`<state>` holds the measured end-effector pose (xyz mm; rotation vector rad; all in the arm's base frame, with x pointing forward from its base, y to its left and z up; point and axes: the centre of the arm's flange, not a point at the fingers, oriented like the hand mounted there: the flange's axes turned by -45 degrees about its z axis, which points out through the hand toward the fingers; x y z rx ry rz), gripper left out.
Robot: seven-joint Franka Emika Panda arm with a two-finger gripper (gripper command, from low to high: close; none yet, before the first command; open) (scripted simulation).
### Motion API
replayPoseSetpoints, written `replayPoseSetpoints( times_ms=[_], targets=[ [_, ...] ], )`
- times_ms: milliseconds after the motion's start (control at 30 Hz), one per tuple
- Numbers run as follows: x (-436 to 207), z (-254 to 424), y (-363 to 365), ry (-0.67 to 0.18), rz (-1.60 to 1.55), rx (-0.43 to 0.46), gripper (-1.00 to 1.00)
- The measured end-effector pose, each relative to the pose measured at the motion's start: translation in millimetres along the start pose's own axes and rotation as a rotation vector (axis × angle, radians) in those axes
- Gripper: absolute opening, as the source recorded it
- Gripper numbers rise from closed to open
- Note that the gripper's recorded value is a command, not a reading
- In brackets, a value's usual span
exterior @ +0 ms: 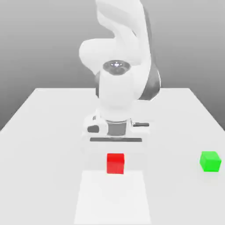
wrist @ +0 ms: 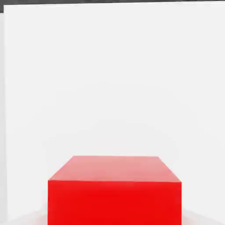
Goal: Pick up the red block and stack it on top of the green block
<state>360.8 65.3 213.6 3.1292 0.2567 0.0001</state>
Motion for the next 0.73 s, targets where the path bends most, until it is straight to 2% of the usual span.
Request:
replayPoseSetpoints(
  times_ms=[233, 467, 600, 633, 733],
  targets=[
    [1, -16, -150, 0.001, -0.479, -0.002, -1.00],
    [-58, -27, -293, 0.001, -0.936, 0.001, -1.00],
    [-49, 13, -287, 0.002, -0.917, 0.000, -1.00],
    [-49, 25, -287, 0.001, -0.918, 0.001, 1.00],
    [-49, 25, -287, 0.001, -0.918, 0.001, 1.00]
  ],
)
